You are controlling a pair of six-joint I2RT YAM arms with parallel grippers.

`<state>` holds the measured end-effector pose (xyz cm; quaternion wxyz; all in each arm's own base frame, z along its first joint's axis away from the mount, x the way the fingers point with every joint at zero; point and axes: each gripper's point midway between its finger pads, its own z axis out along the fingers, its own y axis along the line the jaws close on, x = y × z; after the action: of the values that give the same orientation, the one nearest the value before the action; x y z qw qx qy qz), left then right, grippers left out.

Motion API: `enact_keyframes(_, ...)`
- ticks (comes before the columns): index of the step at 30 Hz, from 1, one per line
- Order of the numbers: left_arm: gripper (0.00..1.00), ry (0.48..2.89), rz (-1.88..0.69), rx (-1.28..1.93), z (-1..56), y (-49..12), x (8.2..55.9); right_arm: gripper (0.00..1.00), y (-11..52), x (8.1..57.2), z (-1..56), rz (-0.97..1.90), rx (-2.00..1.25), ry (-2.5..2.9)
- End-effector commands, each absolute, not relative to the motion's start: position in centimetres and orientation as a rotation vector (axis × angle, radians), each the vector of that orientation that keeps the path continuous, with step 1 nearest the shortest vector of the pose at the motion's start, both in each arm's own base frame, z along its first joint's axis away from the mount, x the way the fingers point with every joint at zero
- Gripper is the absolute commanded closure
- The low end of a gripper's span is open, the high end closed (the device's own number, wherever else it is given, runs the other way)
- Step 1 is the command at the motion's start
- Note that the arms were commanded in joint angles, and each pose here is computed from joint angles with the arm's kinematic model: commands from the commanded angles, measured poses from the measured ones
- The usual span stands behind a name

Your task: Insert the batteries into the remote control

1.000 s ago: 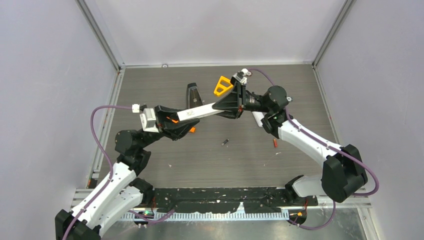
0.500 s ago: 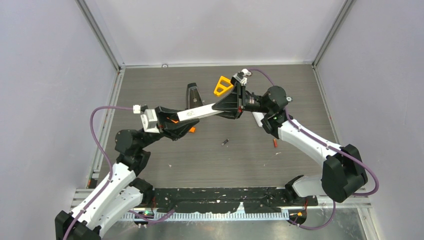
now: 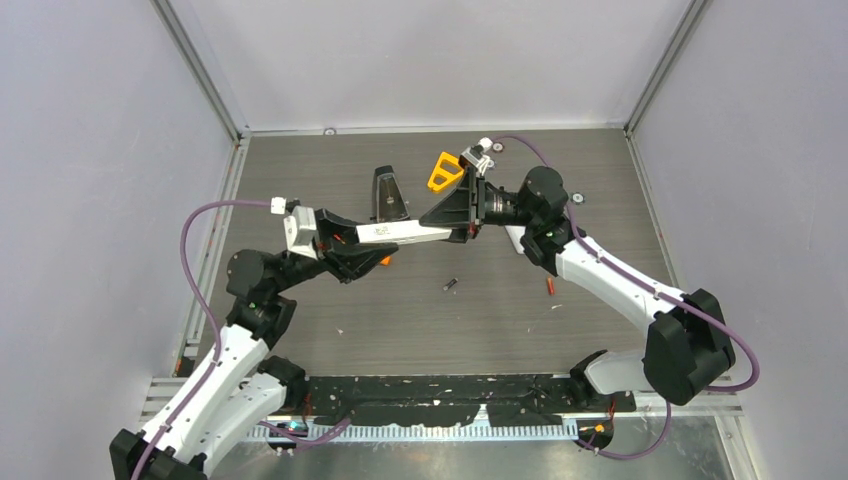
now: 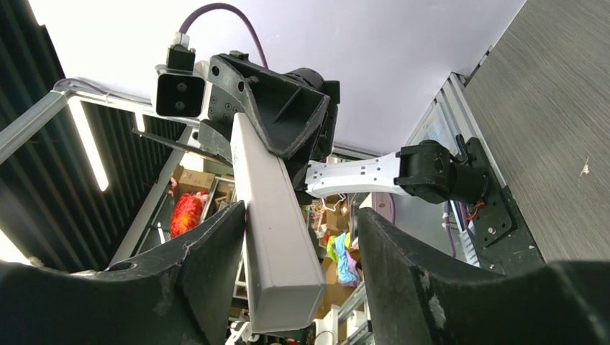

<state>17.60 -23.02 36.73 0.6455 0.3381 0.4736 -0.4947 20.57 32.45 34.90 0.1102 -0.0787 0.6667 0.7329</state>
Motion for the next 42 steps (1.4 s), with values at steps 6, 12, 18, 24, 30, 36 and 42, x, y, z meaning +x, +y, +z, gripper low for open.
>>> enact_keyframes(6,1.0,0.989,-1.186,0.794,39.8,-23.0,16.2,0.41,33.1,19.2,37.3,2.211,-0.353,1.847)
enact_keyframes(12,1.0,0.995,-1.187,0.771,39.9,-23.0,16.7,0.55,33.1,18.3,38.5,2.305,-0.369,1.793)
enact_keyframes(18,1.0,0.997,-1.141,0.73,39.4,-22.6,17.7,0.55,32.6,17.6,39.0,2.375,-0.375,1.754)
enact_keyframes(24,1.0,0.967,-1.099,0.747,39.2,-22.4,17.7,0.43,32.3,17.1,39.2,2.41,-0.377,1.741)
enact_keyframes(30,1.0,0.942,-1.104,0.781,39.0,-22.5,17.1,0.64,32.5,17.5,38.2,2.415,-0.324,1.783)
enact_keyframes(36,1.0,0.919,-1.094,0.798,38.9,-22.4,16.7,0.78,32.7,17.9,37.5,2.42,-0.28,1.807)
enact_keyframes(42,1.0,0.89,-1.049,0.739,39.7,-21.4,17.0,0.81,32.5,18.0,36.9,2.419,-0.242,1.816)
